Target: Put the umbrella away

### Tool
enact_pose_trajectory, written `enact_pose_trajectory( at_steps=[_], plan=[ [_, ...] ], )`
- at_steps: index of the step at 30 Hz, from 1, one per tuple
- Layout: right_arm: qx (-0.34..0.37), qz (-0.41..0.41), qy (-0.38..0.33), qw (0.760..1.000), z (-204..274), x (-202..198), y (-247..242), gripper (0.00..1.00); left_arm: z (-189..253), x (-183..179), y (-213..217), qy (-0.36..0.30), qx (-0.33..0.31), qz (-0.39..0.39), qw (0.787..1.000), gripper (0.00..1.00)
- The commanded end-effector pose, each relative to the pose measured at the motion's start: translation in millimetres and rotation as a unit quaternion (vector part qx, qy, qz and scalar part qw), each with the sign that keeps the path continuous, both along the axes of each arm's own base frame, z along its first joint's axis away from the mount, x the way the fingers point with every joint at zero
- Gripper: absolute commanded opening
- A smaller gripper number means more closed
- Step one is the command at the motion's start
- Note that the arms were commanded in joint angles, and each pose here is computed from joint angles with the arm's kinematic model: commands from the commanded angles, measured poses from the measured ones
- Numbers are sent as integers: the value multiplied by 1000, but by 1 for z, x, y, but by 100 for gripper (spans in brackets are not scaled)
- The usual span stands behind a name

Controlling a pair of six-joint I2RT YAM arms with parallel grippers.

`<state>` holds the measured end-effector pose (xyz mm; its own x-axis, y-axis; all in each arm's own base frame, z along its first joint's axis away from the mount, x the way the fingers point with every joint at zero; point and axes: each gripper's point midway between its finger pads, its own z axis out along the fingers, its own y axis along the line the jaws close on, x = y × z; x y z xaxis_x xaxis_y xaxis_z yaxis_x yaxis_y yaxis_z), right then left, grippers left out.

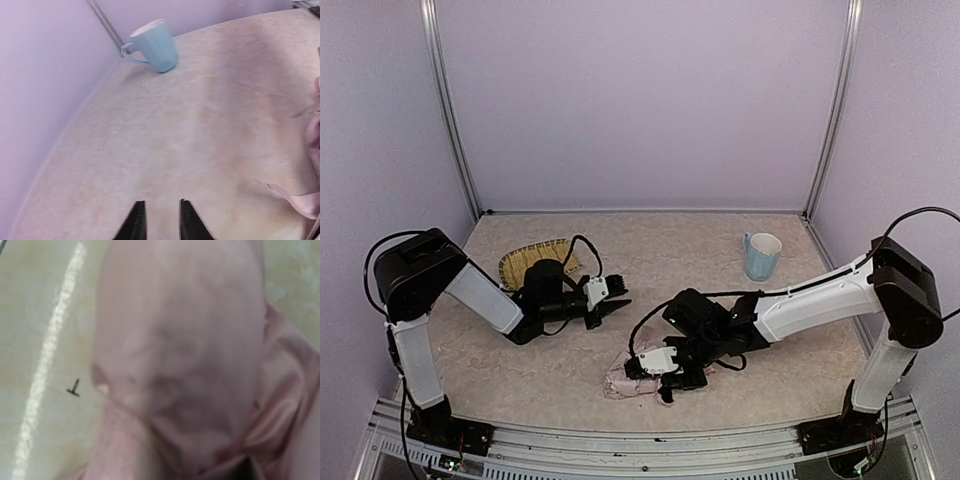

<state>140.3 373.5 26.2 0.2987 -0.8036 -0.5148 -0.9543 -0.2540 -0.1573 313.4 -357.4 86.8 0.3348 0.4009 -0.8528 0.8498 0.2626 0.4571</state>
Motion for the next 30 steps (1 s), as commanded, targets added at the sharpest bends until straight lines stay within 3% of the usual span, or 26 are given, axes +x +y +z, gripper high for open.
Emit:
enact_pose_trajectory(
  at_steps=[1, 4, 6, 10, 14, 17, 21, 26, 30],
  plan=[
    [-238, -17, 126, 963, -75, -57, -112, 0, 70, 57, 19, -47, -104, 129, 985, 36],
    [-244, -25, 124, 962, -76, -54, -113, 0, 101, 60, 38, -51, -145, 187, 970, 59],
    [-241, -28, 128, 962, -75, -54, -112, 0, 124, 37, 49, -51, -177, 182, 966, 72],
    [-235, -31, 146, 960, -72, -56, -110, 0, 162, -46, 54, -58, -210, 116, 969, 69],
    [-224, -35, 177, 958, -67, -57, -106, 0, 125, -135, 23, 12, -129, 12, 991, 65],
    [-212, -38, 214, 953, -60, -59, -101, 0, 93, -182, 22, 29, -98, -30, 994, 69],
    [-215, -45, 257, 941, -57, -62, -101, 0, 49, -186, 16, 5, -15, -12, 1000, 80],
    [-244, -63, 289, 924, -67, -65, -109, 0, 6, -161, -4, -96, 103, 19, 990, 88],
    [-252, -69, 301, 917, -71, -68, -110, 0, -14, -164, -20, -72, 129, -29, 989, 94]
  ],
)
